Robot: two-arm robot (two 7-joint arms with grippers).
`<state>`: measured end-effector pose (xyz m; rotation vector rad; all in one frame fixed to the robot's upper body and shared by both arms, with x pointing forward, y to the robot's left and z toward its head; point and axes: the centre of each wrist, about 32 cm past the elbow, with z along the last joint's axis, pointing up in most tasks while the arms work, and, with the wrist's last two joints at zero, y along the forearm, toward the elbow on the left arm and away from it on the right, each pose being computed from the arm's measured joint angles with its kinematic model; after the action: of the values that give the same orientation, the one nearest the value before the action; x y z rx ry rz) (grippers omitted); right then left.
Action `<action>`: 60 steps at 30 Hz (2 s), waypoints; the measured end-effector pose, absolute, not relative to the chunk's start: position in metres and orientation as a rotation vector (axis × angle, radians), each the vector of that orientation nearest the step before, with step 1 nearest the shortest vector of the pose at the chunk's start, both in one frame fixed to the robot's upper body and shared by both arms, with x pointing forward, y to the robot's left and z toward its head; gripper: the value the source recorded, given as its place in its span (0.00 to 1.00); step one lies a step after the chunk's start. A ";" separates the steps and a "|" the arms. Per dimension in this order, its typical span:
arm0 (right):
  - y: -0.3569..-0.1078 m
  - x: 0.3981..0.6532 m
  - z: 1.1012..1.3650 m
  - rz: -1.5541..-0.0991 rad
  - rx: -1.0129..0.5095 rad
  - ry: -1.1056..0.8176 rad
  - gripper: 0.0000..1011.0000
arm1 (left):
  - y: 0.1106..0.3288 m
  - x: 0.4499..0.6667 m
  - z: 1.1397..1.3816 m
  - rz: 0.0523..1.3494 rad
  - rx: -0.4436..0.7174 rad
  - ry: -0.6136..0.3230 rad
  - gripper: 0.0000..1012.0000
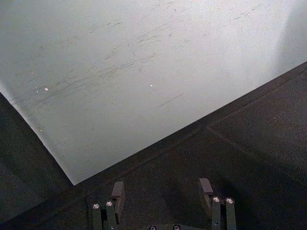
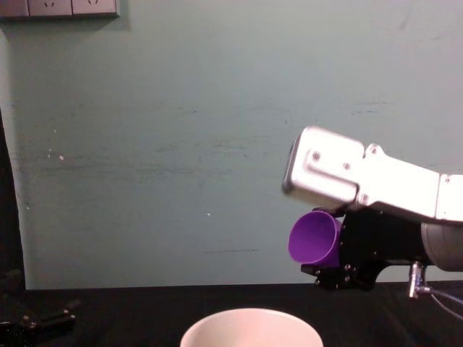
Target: Pick up the cup and pour the mung beans from the cup into the bowl.
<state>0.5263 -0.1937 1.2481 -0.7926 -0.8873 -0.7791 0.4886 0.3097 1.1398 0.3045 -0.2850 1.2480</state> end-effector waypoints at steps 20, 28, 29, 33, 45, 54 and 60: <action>-0.176 0.507 1.247 -0.667 -0.922 -1.129 0.72 | 0.310 0.489 1.140 1.248 0.304 -0.285 1.00; -0.171 0.496 1.242 -0.631 -0.951 -1.171 0.72 | 0.310 0.489 1.140 1.248 0.304 -0.285 1.00; -0.170 0.494 1.241 -0.626 -0.957 -1.179 0.72 | 0.310 0.489 1.140 1.248 0.304 -0.285 1.00; -0.169 0.491 1.241 -0.617 -0.971 -1.201 0.72 | 0.310 0.489 1.140 1.248 0.304 -0.285 1.00; -0.166 0.484 1.243 -0.596 -1.018 -1.288 0.72 | 0.310 0.489 1.140 1.248 0.304 -0.285 1.00; -0.163 0.483 1.243 -0.577 -1.043 -1.333 0.72 | 0.310 0.489 1.140 1.248 0.304 -0.285 1.00; -0.160 0.483 1.243 -0.558 -1.059 -1.356 0.72 | 0.310 0.489 1.140 1.248 0.304 -0.285 1.00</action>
<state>0.4832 -0.1603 1.2430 -1.0591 -1.3558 -0.5577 0.4886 0.3097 1.1398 0.3045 -0.2850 1.2479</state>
